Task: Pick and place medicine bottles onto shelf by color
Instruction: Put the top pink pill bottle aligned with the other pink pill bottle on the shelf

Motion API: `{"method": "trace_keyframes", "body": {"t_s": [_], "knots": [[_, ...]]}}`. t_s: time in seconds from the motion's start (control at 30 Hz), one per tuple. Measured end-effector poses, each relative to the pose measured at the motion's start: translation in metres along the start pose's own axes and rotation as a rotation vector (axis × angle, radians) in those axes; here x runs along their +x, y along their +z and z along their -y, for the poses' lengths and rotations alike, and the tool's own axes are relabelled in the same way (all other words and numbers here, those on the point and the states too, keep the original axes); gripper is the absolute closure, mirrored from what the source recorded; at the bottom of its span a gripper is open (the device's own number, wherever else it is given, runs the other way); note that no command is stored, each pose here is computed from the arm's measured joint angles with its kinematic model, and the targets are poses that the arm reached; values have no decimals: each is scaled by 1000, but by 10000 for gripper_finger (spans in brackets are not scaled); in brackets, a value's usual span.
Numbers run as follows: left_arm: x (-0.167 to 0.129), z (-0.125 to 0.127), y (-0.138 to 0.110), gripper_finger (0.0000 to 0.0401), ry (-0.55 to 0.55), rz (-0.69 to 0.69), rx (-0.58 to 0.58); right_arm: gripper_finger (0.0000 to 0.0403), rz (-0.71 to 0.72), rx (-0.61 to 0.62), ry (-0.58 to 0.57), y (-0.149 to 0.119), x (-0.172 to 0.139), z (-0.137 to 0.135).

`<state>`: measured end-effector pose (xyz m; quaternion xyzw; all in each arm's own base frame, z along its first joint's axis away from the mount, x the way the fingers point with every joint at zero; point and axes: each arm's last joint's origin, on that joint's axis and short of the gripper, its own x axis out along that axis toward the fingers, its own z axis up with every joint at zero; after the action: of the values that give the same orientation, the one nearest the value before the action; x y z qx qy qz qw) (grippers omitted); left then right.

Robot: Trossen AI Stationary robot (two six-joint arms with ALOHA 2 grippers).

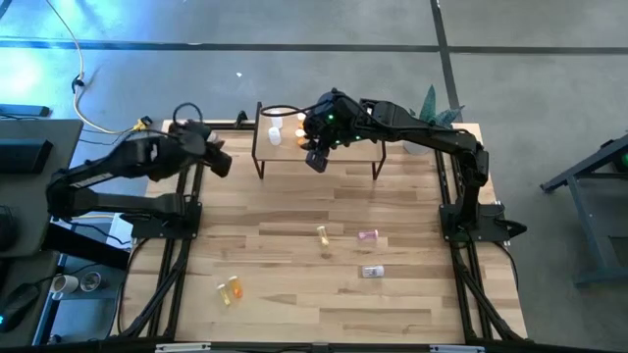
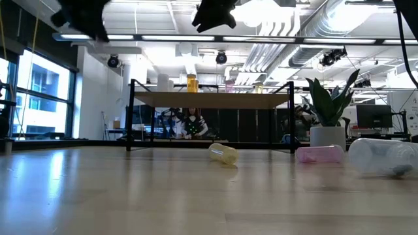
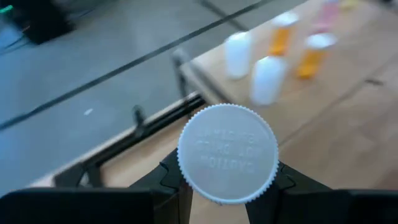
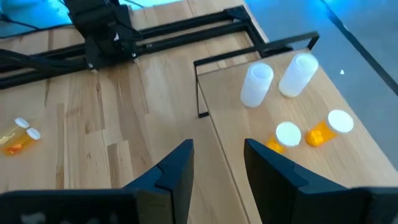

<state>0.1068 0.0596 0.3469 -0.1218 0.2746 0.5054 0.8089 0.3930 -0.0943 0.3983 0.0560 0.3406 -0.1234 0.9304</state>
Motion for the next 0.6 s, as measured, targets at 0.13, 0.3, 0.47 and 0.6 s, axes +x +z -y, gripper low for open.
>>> {"method": "trace_keyframes", "body": {"t_s": [0.13,0.3,0.47,0.6], "knots": [[-15,1,19,306,-165,71,48,269,32,-23,16,3,0,0],[-23,7,34,306,-358,171,113,269,106,-80,101,10,-1,-3],[-20,17,41,306,-481,207,148,269,171,-128,154,16,-4,-5],[-14,25,43,306,-528,187,176,269,243,-150,202,26,-18,-7]]}}
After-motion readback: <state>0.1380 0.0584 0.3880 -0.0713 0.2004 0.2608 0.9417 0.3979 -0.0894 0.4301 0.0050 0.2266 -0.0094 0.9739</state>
